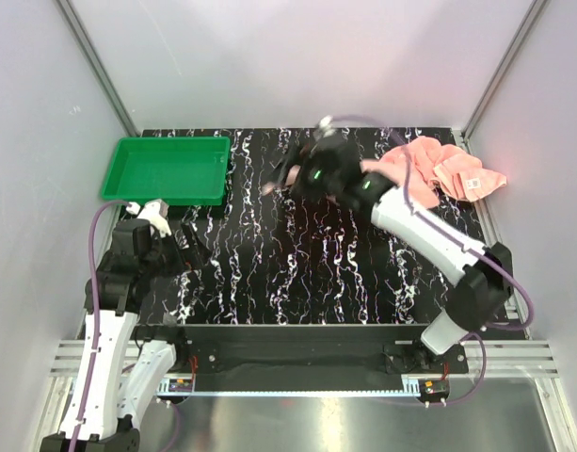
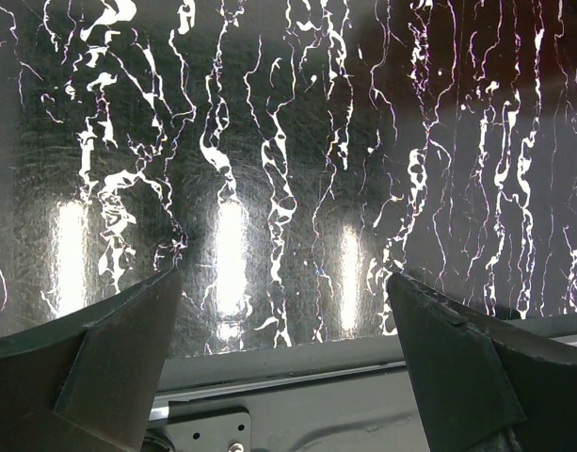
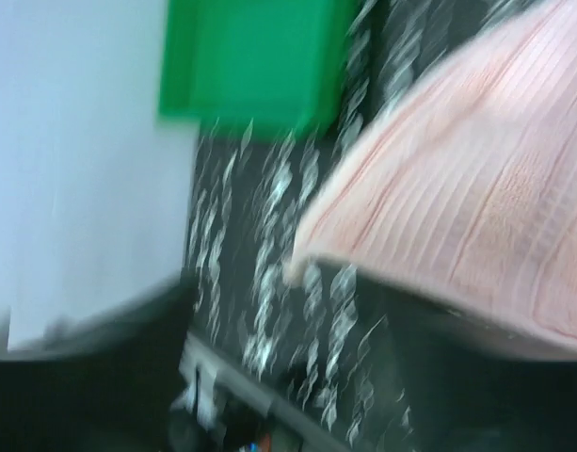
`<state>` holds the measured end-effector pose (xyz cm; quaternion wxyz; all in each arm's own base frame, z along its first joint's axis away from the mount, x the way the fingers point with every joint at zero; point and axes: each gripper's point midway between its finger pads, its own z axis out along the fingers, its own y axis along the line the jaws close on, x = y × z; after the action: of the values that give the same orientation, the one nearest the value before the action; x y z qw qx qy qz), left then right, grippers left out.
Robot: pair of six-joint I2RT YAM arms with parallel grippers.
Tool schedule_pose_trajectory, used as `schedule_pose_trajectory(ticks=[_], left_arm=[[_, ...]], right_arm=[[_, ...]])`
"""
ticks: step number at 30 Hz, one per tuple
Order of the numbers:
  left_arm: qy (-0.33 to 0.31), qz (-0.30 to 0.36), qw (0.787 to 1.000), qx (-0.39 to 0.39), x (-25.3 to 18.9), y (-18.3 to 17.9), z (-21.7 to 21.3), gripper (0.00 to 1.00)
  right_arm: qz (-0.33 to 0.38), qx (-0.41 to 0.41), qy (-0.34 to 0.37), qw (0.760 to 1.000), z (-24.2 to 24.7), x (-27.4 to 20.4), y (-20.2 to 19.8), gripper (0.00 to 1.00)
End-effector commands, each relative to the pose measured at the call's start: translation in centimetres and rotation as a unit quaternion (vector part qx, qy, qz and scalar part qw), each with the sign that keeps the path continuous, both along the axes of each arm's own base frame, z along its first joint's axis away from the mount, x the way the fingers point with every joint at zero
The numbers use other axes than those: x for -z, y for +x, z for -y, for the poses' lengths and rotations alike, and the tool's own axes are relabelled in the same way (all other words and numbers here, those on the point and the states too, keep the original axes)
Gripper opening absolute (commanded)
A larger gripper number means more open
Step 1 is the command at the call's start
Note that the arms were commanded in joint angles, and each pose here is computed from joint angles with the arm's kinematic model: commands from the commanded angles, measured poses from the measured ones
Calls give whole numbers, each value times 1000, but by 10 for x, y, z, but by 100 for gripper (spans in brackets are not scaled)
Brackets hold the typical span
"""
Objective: Roll the towels
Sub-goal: Move the towel to the center of the board
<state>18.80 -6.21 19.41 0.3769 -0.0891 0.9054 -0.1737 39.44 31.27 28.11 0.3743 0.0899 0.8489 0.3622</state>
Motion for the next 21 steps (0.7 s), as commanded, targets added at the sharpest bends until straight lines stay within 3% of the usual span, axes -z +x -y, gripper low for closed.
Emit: schedule_pose_trajectory(ticks=[1,4,9,15,21], left_arm=[[-3,12,1000,-1,-5,6,0,99],[6,7,1000,-13,-6,10,-4,99],[-9,2,1000,-20,-17,16,-1,99],[-37,-30,998,-38,-4,32,5,99],[-60,-106,990,-78,38,43,8,99]], right_arm=[[-98,-26,-16,995,-38,86,-70,100],[-137,-50,-53,988,-54,129,-106,100],[-112,-14,-96,989,-20,126,-108,100],[-71,62,-151,984,47,98,-103,100],[-101,165,-119,974,145,108,-80,100]])
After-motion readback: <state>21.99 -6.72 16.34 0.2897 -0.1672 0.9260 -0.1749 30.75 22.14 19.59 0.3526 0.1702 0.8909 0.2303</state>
